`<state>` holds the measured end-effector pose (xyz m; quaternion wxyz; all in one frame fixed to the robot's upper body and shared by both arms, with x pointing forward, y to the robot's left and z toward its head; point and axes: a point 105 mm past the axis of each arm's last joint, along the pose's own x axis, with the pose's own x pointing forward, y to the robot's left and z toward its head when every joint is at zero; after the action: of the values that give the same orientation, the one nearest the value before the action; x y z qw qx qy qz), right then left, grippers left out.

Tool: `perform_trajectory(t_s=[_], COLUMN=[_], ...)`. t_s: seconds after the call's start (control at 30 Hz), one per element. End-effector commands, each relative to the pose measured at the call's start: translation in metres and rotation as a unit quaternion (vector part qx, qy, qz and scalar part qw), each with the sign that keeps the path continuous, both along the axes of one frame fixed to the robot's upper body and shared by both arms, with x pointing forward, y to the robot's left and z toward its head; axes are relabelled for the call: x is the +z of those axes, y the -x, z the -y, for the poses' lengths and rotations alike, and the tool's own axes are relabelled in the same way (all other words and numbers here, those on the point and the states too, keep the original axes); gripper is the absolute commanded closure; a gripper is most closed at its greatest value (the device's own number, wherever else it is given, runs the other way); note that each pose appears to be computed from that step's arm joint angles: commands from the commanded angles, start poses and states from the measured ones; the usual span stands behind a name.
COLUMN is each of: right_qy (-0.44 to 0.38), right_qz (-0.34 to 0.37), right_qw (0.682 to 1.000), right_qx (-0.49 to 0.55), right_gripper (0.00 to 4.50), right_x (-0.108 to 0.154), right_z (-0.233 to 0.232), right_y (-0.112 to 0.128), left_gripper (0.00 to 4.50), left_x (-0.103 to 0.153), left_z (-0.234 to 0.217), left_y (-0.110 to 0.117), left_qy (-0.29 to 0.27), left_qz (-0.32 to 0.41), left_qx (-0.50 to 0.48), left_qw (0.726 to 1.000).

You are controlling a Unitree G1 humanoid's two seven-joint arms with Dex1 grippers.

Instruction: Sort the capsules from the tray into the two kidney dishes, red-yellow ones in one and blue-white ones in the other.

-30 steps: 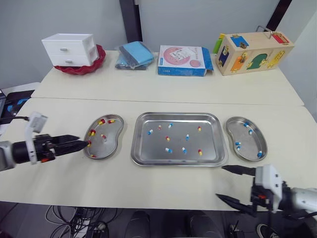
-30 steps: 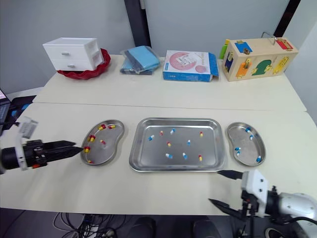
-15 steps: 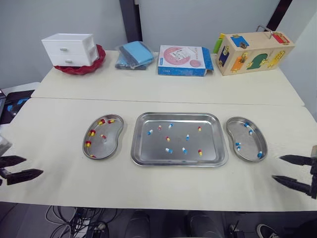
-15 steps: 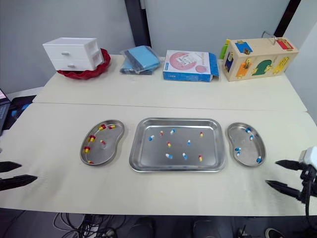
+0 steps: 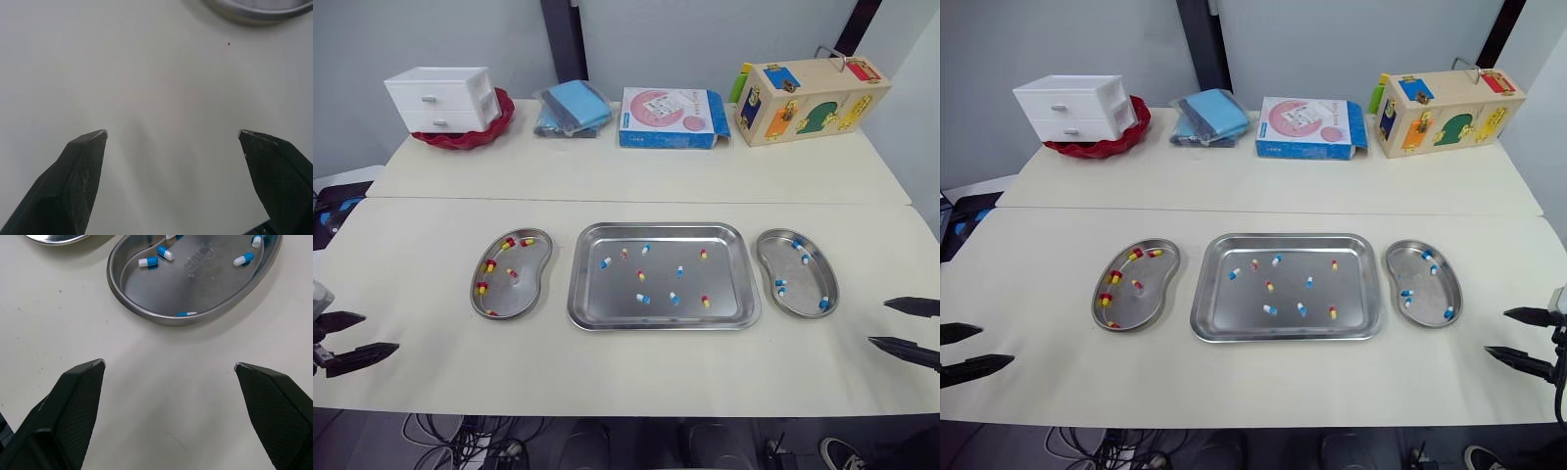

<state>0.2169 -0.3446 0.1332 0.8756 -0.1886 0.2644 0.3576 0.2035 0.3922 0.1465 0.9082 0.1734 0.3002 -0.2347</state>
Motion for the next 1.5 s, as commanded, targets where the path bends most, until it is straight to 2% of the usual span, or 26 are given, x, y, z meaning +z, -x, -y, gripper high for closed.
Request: perform_trajectory(t_s=[0.03, 0.2, 0.37, 0.47, 0.53, 0.67, 0.77, 0.87, 1.13, 1.17, 1.23, 1.33, 1.5], right_qy=[0.041, -0.023, -0.077, -0.088, -0.1, -0.112, -0.106, -0.083, -0.03, -0.023, -0.007, -0.005, -0.003], right_qz=[0.01, 0.014, 0.029, 0.045, 0.05, 0.07, 0.075, 0.091, 0.124, 0.129, 0.138, 0.137, 0.137], right_qw=[0.999, 0.997, 0.986, 0.98, 0.974, 0.963, 0.953, 0.949, 0.936, 0.936, 0.933, 0.931, 0.93], right_qx=[0.014, 0.073, 0.144, 0.174, 0.197, 0.236, 0.273, 0.291, 0.328, 0.327, 0.333, 0.339, 0.342], right_gripper=[0.0, 0.0, 0.0, 0.0, 0.0, 0.0, 0.0, 0.0, 0.0, 0.3, 0.6, 1.63, 1.63], right_x=[0.011, 0.035, 0.056, 0.063, 0.066, 0.068, 0.065, 0.058, 0.052, 0.05, 0.045, 0.04, 0.031], right_z=[0.004, -0.035, -0.097, -0.13, -0.163, -0.213, -0.245, -0.282, -0.347, -0.353, -0.362, -0.374, -0.385], right_y=[-0.003, -0.006, -0.007, -0.01, -0.017, -0.03, -0.036, -0.06, -0.103, -0.109, -0.118, -0.125, -0.133], left_gripper=[0.05, 0.05, 0.05, 0.05, 0.05, 0.05, 0.05, 0.05, 0.05, 0.0, 0.0, 0.0, 0.0], left_x=[0.007, -0.024, -0.041, -0.045, -0.055, -0.053, -0.049, -0.05, -0.055, -0.055, -0.056, -0.055, -0.056], left_z=[0.036, 0.1, 0.147, 0.165, 0.18, 0.188, 0.188, 0.187, 0.184, 0.183, 0.181, 0.179, 0.18], left_y=[0.002, 0.03, 0.049, 0.051, 0.06, 0.055, 0.048, 0.045, 0.045, 0.045, 0.044, 0.042, 0.042], left_qy=[0.014, 0.078, 0.127, 0.158, 0.178, 0.188, 0.194, 0.199, 0.206, 0.204, 0.201, 0.2, 0.202], left_qz=[0.039, 0.024, 0.076, 0.138, 0.173, 0.246, 0.265, 0.273, 0.276, 0.276, 0.278, 0.282, 0.282], left_qx=[-0.087, -0.201, -0.253, -0.243, -0.229, -0.175, -0.139, -0.107, -0.066, -0.063, -0.057, -0.048, -0.041], left_qw=[0.995, 0.976, 0.956, 0.947, 0.941, 0.934, 0.934, 0.935, 0.937, 0.937, 0.938, 0.937, 0.937])
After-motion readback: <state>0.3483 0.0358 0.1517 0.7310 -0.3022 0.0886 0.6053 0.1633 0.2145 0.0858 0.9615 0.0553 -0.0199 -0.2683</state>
